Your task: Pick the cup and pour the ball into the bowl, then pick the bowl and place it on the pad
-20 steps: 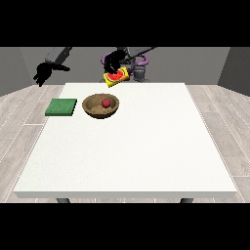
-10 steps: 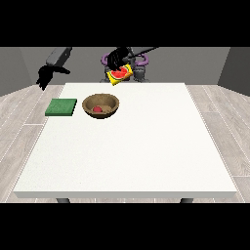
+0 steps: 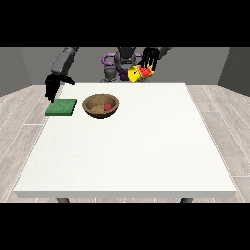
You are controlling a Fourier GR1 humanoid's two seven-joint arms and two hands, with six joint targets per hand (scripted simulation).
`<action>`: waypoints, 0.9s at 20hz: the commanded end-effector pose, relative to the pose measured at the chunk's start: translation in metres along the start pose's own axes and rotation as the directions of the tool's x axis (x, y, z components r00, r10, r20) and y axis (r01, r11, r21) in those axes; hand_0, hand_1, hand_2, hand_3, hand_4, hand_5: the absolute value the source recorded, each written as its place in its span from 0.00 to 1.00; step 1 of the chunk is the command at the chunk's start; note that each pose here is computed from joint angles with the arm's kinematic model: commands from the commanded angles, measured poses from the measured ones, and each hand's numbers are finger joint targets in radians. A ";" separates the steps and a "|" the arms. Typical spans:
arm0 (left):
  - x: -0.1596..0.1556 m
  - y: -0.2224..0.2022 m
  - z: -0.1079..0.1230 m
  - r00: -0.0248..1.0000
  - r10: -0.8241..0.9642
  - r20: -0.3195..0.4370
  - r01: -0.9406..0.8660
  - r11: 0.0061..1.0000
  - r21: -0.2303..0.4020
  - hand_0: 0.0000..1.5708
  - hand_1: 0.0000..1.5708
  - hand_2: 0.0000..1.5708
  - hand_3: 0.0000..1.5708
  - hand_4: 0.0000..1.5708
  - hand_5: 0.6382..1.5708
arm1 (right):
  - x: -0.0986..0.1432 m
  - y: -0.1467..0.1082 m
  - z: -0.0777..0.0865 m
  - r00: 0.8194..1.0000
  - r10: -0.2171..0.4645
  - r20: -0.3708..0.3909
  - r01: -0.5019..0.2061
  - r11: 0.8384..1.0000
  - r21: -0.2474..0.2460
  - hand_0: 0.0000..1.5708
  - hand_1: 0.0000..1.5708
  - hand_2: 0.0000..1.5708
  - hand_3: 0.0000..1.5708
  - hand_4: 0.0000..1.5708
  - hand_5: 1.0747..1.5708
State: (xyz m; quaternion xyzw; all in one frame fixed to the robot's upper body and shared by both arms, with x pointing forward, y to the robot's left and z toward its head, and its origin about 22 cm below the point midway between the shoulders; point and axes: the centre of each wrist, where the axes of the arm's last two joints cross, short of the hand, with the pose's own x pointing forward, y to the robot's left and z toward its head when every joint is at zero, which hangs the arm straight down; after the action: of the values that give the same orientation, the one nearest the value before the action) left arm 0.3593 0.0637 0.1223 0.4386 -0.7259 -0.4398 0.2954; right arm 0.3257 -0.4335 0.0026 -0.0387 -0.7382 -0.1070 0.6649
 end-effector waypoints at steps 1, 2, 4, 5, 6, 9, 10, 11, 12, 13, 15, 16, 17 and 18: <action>-0.028 0.007 0.005 0.952 0.291 -0.096 -0.286 0.956 0.061 0.81 0.81 1.00 1.00 0.62 0.98 | 0.001 0.013 -0.006 0.999 -0.003 0.034 0.004 1.000 -0.026 0.00 0.00 0.00 0.00 0.19 0.98; -0.024 0.015 0.002 0.917 0.394 -0.069 -0.388 0.917 0.090 0.82 0.82 1.00 0.97 0.63 0.99 | 0.005 0.008 -0.008 0.999 -0.020 0.051 0.022 0.999 -0.045 0.00 0.00 0.00 0.00 0.15 0.98; -0.038 0.019 0.001 0.855 0.510 -0.093 -0.495 0.857 0.144 0.75 0.75 0.89 0.72 0.49 0.96 | 0.001 0.020 -0.010 0.997 -0.063 0.045 0.064 0.998 -0.022 0.00 0.00 0.00 0.00 0.16 0.99; -0.046 0.029 -0.005 0.838 0.541 -0.073 -0.525 0.836 0.163 0.75 0.75 0.79 0.68 0.51 0.95 | 0.001 0.024 -0.011 0.994 -0.073 0.079 0.072 0.997 0.018 0.00 0.00 0.00 0.00 0.17 0.99; -0.050 0.021 0.000 0.808 0.585 -0.073 -0.570 0.807 0.157 0.69 0.69 0.69 0.58 0.52 0.98 | 0.004 0.034 -0.017 0.994 -0.080 0.076 0.078 0.997 0.027 0.00 0.00 0.00 0.00 0.19 1.00; -0.049 0.030 -0.008 0.667 0.743 -0.046 -0.720 0.660 0.216 0.33 0.33 0.00 0.00 0.53 0.97 | 0.018 0.059 -0.034 0.990 -0.100 0.103 0.093 0.993 0.070 0.00 0.00 0.00 0.00 0.25 1.00; -0.064 0.019 -0.002 0.664 0.745 -0.062 -0.710 0.655 0.259 0.18 0.18 0.00 0.00 0.53 0.99 | 0.025 0.062 -0.038 0.986 -0.119 0.117 0.109 0.990 0.088 0.00 0.00 0.00 0.00 0.25 1.00; -0.062 0.000 0.023 0.636 0.769 -0.066 -0.730 0.627 0.273 0.00 0.00 0.00 0.00 0.51 0.98 | 0.024 0.062 -0.038 0.990 -0.095 0.100 0.088 0.993 0.073 0.00 0.00 0.00 0.00 0.26 1.00; -0.062 0.002 0.015 0.603 0.796 -0.056 -0.762 0.596 0.253 0.00 0.00 0.00 0.00 0.25 0.98 | 0.013 0.086 -0.037 0.988 -0.105 0.109 0.092 0.988 0.125 0.00 0.00 0.00 0.00 0.27 0.99; -0.069 -0.016 0.039 0.556 0.825 -0.101 -0.791 0.563 0.241 0.00 0.00 0.00 0.00 0.00 0.97 | -0.001 0.073 -0.024 0.994 -0.094 0.063 0.087 0.991 0.104 0.00 0.00 0.00 0.00 0.24 0.99; -0.088 -0.017 0.031 0.528 0.843 -0.105 -0.802 0.536 0.265 0.00 0.00 0.00 0.00 0.00 0.94 | 0.001 0.091 -0.028 0.997 -0.072 0.036 0.066 0.988 0.137 0.00 0.00 0.00 0.00 0.19 0.96; -0.081 -0.034 0.043 0.514 0.846 -0.144 -0.813 0.533 0.234 0.00 0.00 0.00 0.00 0.00 0.94 | 0.003 0.118 -0.034 0.998 -0.057 0.028 0.052 0.984 0.169 0.00 0.00 0.00 0.00 0.15 0.96; -0.088 -0.022 0.031 0.536 0.834 -0.133 -0.796 0.551 0.249 0.00 0.00 0.00 0.00 0.00 0.95 | 0.009 0.102 -0.037 0.997 -0.061 0.045 0.052 0.983 0.176 0.00 0.00 0.00 0.00 0.12 0.95; -0.083 -0.038 0.054 0.514 0.843 -0.160 -0.811 0.538 0.229 0.00 0.00 0.00 0.00 0.00 0.94 | -0.004 0.089 -0.026 0.998 -0.060 0.006 0.058 0.986 0.158 0.00 0.00 0.00 0.00 0.07 0.94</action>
State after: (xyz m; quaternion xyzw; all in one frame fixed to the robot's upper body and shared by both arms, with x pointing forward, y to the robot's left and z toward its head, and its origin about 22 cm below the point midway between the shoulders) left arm 0.3745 0.1401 0.0891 0.1306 -0.8402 -0.1571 0.5023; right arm 0.3726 -0.3563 0.0186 0.0289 -0.7616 -0.0802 0.6424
